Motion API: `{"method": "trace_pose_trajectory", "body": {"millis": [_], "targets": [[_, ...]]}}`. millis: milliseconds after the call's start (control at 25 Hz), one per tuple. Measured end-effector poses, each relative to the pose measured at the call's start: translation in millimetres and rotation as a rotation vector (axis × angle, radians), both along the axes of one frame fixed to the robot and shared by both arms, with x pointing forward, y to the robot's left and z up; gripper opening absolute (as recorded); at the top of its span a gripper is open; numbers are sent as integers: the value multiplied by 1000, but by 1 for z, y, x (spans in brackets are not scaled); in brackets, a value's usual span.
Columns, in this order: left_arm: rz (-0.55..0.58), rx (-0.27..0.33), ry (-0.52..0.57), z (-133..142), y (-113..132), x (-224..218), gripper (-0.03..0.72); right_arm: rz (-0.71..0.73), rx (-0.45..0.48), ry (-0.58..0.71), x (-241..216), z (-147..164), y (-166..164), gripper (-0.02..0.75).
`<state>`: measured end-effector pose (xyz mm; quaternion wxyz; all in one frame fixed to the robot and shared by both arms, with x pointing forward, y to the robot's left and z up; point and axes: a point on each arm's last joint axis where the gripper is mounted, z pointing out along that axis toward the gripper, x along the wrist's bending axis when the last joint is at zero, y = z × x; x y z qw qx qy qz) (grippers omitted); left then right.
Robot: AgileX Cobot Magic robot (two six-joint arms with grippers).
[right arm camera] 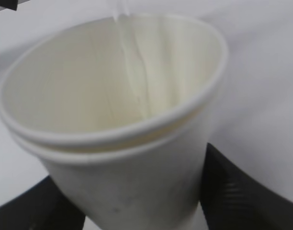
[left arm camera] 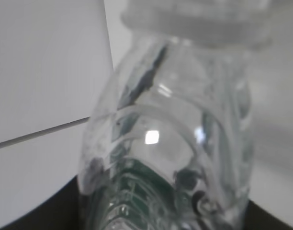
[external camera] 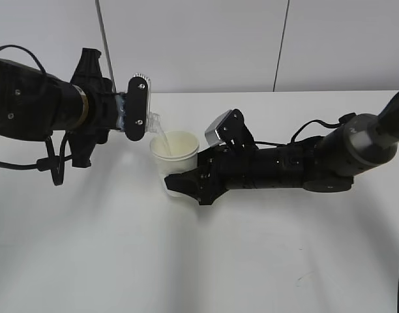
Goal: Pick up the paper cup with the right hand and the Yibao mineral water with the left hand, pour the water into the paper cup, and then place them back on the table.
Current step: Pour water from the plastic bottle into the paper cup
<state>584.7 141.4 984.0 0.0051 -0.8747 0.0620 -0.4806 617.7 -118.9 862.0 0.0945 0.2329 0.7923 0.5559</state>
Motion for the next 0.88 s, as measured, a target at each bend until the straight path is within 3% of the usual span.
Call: {"method": "trace_pose_trajectory", "body": {"millis": [880], "targets": [[-2,8,-5,0,0,0,356,1,-2,0,0,0,0,503]]}}
